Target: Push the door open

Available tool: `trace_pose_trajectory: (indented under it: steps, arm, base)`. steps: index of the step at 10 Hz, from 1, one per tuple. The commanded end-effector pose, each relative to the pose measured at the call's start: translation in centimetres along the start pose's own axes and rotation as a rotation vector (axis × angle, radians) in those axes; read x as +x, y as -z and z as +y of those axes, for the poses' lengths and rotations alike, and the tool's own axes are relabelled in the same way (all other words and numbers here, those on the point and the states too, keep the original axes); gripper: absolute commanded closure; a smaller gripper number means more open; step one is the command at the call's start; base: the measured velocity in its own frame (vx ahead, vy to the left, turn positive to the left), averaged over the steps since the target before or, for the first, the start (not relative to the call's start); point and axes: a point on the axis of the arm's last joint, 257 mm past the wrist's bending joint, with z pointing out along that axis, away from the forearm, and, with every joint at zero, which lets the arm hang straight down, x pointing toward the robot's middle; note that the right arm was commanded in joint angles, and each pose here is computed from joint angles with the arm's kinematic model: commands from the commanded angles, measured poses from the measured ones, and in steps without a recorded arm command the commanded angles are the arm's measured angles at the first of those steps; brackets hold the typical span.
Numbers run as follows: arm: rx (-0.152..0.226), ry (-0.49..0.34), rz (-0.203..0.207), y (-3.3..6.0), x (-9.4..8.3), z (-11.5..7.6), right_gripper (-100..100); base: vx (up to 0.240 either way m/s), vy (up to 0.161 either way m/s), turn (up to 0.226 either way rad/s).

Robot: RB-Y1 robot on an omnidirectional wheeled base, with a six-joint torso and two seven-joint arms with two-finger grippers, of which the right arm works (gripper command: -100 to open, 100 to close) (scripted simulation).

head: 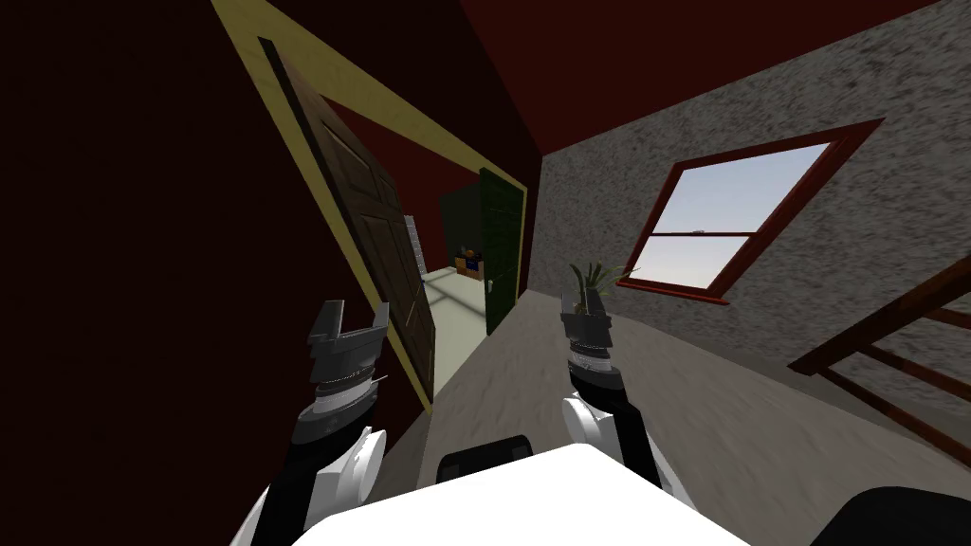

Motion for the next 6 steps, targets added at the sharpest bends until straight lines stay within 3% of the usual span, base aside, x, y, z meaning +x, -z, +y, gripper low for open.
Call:
trace_pose_trajectory:
  steps: [1,6]
  arm:
    - [0.016,-0.005,0.014,0.24,0.4,-1.1,-100]
    - [0.069,-0.020,0.050,1.11,1.5,-4.6,-100]
  base:
    - [0.040,-0.023,0.088]
    - [0.111,-0.077,0.083]
